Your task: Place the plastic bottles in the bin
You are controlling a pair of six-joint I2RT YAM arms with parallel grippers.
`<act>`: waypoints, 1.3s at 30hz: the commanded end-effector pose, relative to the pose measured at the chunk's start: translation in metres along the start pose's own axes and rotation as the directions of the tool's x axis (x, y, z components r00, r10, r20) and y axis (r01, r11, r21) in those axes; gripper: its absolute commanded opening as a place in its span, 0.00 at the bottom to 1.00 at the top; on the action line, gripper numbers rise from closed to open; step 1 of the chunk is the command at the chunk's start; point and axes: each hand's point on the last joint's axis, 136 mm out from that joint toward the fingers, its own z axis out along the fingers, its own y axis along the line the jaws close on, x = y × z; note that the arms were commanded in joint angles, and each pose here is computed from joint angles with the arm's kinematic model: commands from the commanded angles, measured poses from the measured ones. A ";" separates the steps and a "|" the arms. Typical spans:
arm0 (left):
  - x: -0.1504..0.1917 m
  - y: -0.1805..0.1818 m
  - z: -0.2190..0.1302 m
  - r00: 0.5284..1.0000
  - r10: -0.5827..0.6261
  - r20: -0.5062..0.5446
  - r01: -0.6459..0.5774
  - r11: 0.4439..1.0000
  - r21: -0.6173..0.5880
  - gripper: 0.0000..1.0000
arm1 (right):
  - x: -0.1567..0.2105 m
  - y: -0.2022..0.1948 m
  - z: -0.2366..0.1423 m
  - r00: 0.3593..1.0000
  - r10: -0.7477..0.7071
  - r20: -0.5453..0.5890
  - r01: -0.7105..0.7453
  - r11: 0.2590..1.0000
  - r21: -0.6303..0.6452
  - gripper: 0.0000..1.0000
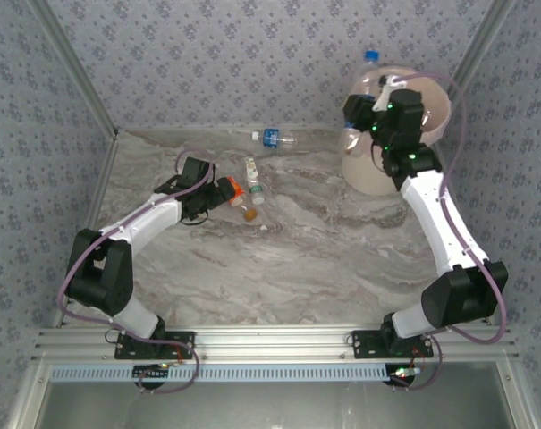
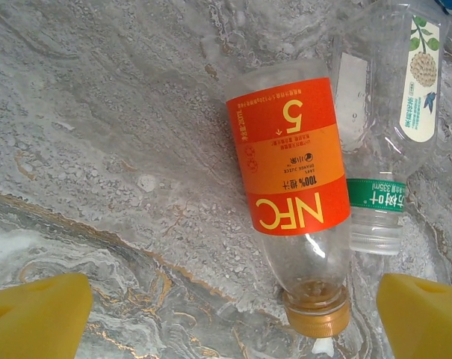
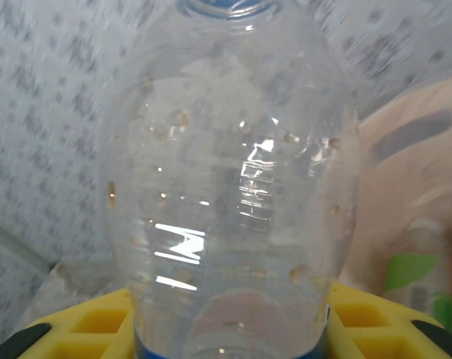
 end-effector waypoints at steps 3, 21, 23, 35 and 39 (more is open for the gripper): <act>-0.007 -0.007 -0.003 1.000 -0.014 0.014 0.014 0.999 0.030 0.98 | -0.044 -0.036 0.006 0.998 -0.013 0.063 0.011 0.999 0.041 0.44; -0.004 -0.002 0.001 1.000 -0.015 0.008 0.015 1.000 0.008 0.98 | -0.028 -0.171 0.071 0.983 0.033 -0.180 0.011 0.971 0.238 0.53; -0.003 -0.001 0.002 1.000 -0.016 0.006 0.016 1.000 0.005 0.98 | -0.016 -0.175 0.073 0.976 0.040 -0.213 0.017 0.966 0.257 0.59; -0.001 -0.001 0.003 1.000 -0.012 -0.003 0.012 1.000 0.003 0.98 | -0.047 -0.162 0.045 0.990 0.014 -0.137 0.027 0.955 0.294 0.86; 0.001 -0.004 0.006 1.000 -0.018 -0.018 0.018 1.000 0.019 0.98 | -0.054 -0.160 0.037 0.995 0.018 -0.097 0.013 0.953 0.304 0.88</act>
